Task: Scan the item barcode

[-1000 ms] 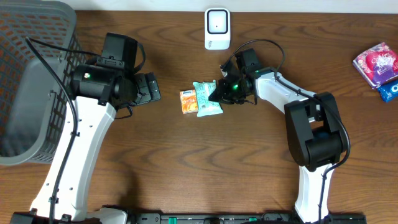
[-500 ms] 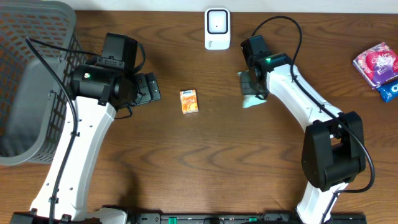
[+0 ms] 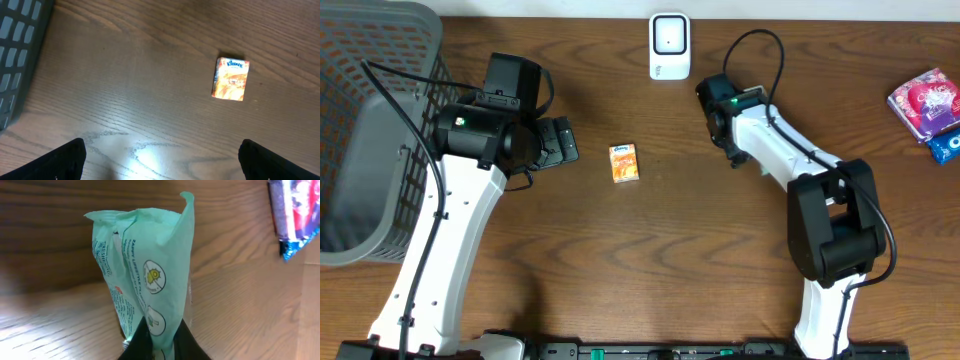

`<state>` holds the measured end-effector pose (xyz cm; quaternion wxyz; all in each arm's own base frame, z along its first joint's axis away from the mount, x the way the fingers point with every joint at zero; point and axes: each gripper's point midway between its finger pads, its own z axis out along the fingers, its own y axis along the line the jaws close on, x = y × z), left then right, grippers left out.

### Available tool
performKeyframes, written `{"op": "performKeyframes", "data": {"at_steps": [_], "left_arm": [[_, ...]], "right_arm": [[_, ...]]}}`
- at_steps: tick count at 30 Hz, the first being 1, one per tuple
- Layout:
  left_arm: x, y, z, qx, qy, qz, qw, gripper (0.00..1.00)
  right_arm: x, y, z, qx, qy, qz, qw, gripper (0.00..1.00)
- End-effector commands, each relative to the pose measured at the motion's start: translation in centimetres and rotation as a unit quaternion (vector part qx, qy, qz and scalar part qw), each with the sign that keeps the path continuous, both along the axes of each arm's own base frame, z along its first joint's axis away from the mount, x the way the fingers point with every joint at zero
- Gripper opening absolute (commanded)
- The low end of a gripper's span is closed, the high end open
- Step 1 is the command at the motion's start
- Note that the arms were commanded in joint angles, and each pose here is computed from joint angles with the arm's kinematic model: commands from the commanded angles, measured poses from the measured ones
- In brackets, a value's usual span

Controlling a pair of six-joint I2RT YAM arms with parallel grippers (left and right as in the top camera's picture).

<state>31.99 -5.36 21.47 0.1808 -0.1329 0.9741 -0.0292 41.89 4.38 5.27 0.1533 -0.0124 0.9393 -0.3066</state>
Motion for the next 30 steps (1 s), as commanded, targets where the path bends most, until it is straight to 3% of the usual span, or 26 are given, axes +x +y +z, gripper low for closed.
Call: {"op": "performKeyframes", "data": {"at_steps": [1, 7, 12, 13, 14, 17, 23, 27, 28, 30], "left_arm": [[0.1, 0.5, 0.3, 0.010, -0.005, 0.003, 1.000, 0.98], [0.1, 0.5, 0.3, 0.010, -0.005, 0.003, 1.000, 0.98], [0.1, 0.5, 0.3, 0.010, -0.005, 0.003, 1.000, 0.98], [0.1, 0.5, 0.3, 0.010, -0.005, 0.003, 1.000, 0.98], [0.1, 0.5, 0.3, 0.010, -0.005, 0.003, 1.000, 0.98], [0.1, 0.5, 0.3, 0.010, -0.005, 0.003, 1.000, 0.98], [0.1, 0.5, 0.3, 0.010, -0.005, 0.003, 1.000, 0.98], [0.1, 0.5, 0.3, 0.010, -0.005, 0.003, 1.000, 0.98], [0.1, 0.5, 0.3, 0.010, -0.005, 0.003, 1.000, 0.98], [0.1, 0.5, 0.3, 0.010, -0.005, 0.003, 1.000, 0.98]], "right_arm": [[-0.2, 4.4, -0.9, 0.062, 0.008, 0.033, 0.998, 0.16], [-0.8, 7.7, -2.0, 0.118, 0.023, 0.056, 0.991, 0.33], [-1.3, 9.0, -1.7, 0.097, 0.019, 0.079, 0.992, 0.36], [-1.2, 8.8, -1.5, 0.085, 0.015, 0.079, 0.993, 0.40], [-1.1, 8.6, -1.3, 0.076, 0.012, 0.079, 0.994, 0.50], [-1.1, 8.5, -1.3, 0.078, 0.011, 0.077, 0.994, 0.60], [-0.2, 8.2, -1.4, 0.185, 0.033, 0.044, 0.981, 0.55], [1.5, 7.9, -0.2, 0.336, 0.056, 0.037, 0.939, 0.56], [1.9, 8.3, 0.3, 0.410, 0.067, 0.052, 0.908, 0.57], [2.0, 8.5, 1.1, 0.481, 0.077, 0.077, 0.870, 0.60]]}}
